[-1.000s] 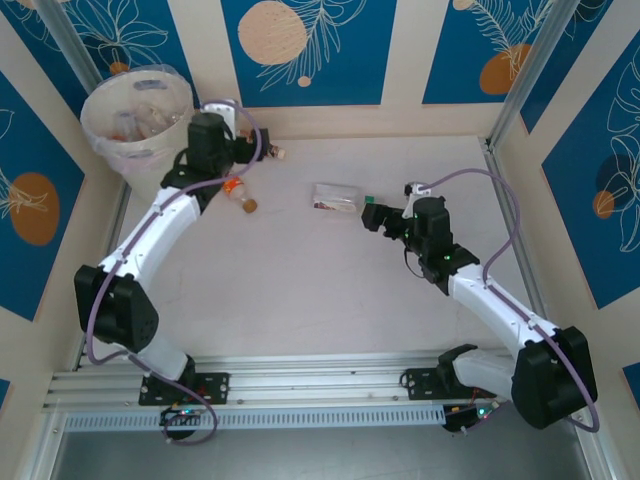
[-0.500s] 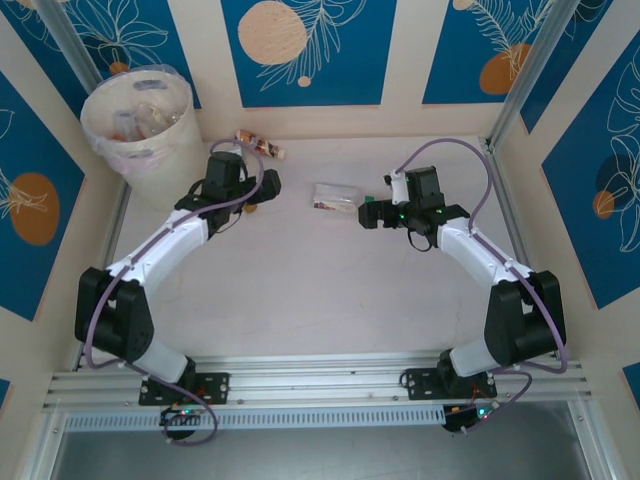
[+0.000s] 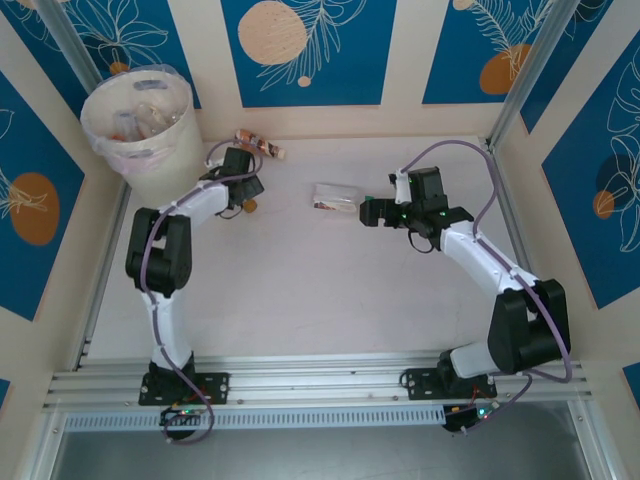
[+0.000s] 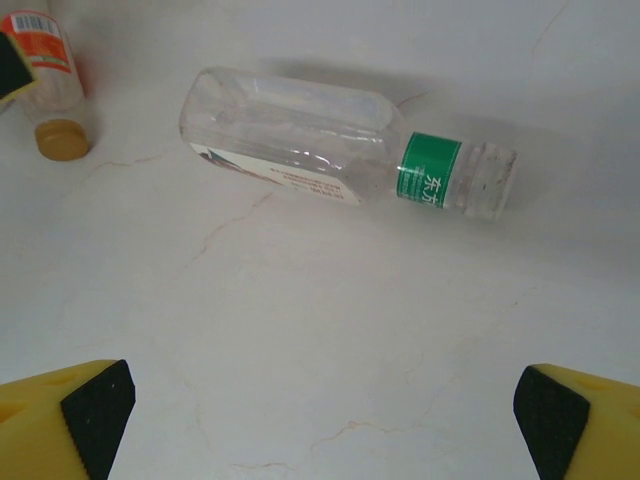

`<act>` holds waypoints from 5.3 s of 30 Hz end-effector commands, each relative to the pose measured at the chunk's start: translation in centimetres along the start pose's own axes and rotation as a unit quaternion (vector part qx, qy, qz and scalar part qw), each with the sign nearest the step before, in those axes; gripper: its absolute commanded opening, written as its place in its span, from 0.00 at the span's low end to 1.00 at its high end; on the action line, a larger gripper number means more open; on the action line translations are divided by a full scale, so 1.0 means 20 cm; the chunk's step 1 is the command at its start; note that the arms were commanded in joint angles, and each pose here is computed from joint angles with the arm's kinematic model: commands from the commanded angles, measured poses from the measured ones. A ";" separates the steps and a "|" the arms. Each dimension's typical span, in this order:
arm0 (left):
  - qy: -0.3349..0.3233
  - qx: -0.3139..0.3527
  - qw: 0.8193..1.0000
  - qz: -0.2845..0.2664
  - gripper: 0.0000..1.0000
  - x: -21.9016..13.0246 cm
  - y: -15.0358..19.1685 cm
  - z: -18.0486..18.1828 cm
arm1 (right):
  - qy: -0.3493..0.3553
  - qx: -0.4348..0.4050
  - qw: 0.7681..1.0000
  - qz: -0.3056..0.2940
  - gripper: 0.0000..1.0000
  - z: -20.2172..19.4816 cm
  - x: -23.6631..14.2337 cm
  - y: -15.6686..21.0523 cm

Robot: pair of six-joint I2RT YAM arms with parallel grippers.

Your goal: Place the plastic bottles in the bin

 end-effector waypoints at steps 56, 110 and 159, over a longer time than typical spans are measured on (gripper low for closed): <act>0.466 0.248 0.845 -0.089 0.00 -1.24 -0.20 -0.45 | -0.054 -0.044 0.970 -0.234 1.00 0.21 -0.47 -0.24; -0.024 0.410 0.834 -0.369 0.90 -0.68 -1.87 0.03 | -0.120 -0.069 0.975 -0.173 1.00 0.38 -0.04 -0.39; 0.217 0.049 0.974 -0.046 1.00 -0.62 -0.44 -0.92 | 0.011 0.010 0.990 -0.139 0.99 0.07 -0.23 -0.19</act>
Point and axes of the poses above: each hand's point on the last joint's axis, 136 mm out from that joint toward the fingers, its own x axis out along the fingers, its own z axis along the line the jaws close on, y = z × x, the point moved 1 cm from there along -x, back along the fingers, and after that the axes turned 15 degrees about -x, right-handed, at the moved point
